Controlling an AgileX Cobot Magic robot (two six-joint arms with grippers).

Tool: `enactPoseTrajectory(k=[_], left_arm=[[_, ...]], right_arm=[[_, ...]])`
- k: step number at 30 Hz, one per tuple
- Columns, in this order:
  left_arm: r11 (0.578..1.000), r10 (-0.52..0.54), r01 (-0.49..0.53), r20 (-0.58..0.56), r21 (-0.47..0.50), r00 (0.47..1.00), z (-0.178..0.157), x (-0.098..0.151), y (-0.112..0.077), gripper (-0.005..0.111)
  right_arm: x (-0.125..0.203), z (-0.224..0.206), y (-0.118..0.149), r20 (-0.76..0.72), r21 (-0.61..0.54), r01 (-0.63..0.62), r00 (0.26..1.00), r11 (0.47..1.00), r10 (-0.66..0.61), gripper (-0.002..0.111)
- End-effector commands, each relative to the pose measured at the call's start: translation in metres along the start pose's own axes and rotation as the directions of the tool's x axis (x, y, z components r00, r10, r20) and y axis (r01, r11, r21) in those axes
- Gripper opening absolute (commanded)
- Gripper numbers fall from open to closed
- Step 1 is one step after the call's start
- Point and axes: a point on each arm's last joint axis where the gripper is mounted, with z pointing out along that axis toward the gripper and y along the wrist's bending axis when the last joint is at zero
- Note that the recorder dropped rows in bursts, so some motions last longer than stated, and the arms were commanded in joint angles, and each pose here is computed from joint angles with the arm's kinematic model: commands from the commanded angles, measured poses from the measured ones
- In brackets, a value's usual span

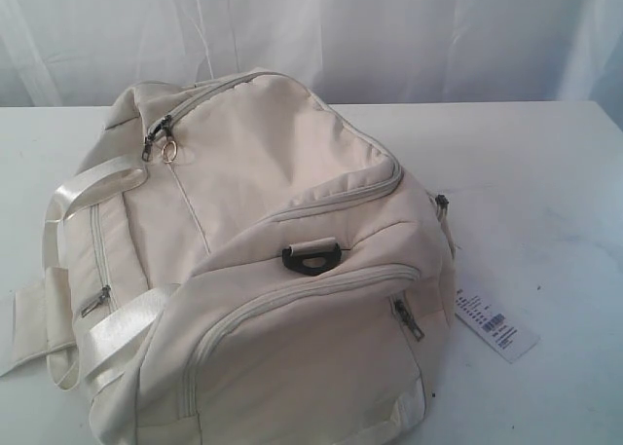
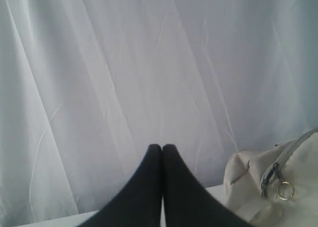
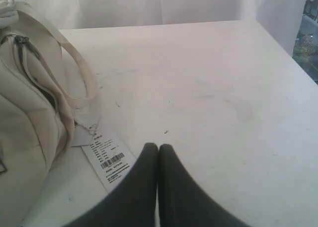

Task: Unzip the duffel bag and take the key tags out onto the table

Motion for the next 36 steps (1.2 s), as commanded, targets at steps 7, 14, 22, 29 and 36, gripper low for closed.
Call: enactPoseTrajectory(k=[7,14,22,29,36], left_arm=[[0.999,-0.013,0.017,0.107,-0.038,0.994,-0.001,-0.011,0.004,0.000],[0.996,0.056,-0.043,0.166,-0.081,0.984,0.015,-0.054,0.015,0.000],[0.997,0.040,-0.038,-0.027,0.070,0.999,0.043,-0.060,0.006,0.000],[0.994,-0.093,0.104,-0.309,0.019,0.947,0.038,-0.036,0.008,0.000],[0.993,-0.008,0.046,-0.330,0.108,0.944,0.036,-0.033,0.003,0.000]], right_arm=[[-0.002,-0.001,-0.001,0.015,0.010,0.010,1.000,1.000,-0.010,0.000],[-0.002,-0.001,-0.001,0.015,0.010,0.010,1.000,1.000,-0.010,0.000],[-0.006,-0.001,0.000,0.061,0.006,0.010,0.998,1.000,-0.010,0.000],[-0.018,-0.002,0.001,0.190,-0.004,0.011,0.982,1.000,-0.010,0.000],[-0.031,-0.006,0.002,0.341,-0.027,-0.014,0.940,1.000,0.023,0.000]])
